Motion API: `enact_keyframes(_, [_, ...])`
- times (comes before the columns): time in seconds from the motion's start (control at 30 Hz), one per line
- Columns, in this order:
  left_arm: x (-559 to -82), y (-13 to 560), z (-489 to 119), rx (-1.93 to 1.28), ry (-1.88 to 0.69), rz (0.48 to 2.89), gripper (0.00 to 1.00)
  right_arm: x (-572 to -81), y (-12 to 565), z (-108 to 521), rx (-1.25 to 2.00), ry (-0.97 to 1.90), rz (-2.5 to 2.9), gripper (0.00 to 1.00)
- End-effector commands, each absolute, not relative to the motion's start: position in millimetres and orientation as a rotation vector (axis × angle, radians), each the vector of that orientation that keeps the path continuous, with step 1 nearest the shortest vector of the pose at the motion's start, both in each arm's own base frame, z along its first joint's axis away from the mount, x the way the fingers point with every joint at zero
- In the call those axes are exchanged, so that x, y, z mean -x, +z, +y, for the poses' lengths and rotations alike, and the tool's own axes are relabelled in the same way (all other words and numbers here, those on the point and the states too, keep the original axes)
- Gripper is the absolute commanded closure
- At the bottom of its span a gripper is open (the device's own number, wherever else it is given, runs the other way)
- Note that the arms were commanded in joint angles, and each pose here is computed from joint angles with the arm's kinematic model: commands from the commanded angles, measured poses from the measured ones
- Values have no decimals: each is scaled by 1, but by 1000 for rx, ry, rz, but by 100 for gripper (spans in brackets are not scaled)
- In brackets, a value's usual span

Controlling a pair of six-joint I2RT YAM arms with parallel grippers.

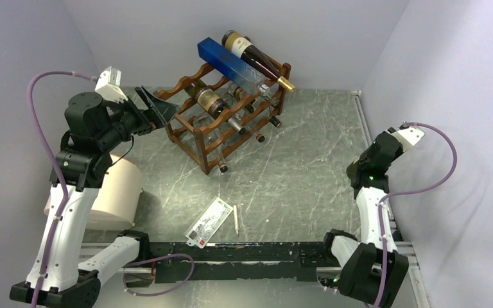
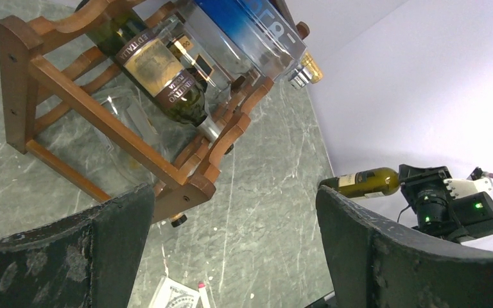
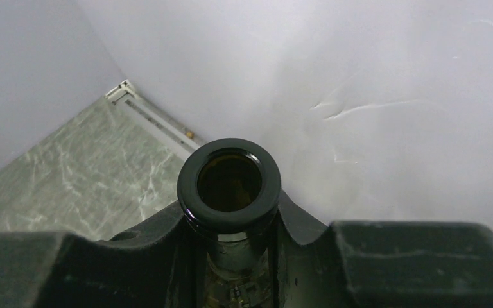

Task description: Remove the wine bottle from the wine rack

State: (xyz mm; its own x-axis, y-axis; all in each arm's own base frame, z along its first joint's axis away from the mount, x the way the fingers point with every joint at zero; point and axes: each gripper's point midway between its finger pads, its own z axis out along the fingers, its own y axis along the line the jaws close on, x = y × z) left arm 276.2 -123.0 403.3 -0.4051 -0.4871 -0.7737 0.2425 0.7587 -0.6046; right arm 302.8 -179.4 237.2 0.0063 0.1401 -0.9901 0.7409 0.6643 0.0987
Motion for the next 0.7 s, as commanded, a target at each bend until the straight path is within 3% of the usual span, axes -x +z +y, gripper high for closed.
enact_keyframes(0.0, [-274, 424, -129, 154, -862, 1767, 1, -309, 273, -198, -812, -517, 1375, 100])
enact_keyframes(0.5, [-274, 421, -127, 154, -839, 1779, 1, -334, 254, -185, -641, -462, 1565, 100])
enact_keyframes(0.67, [-271, 421, -129, 136, -849, 1783, 1, -335, 252, -184, -623, -462, 1588, 87])
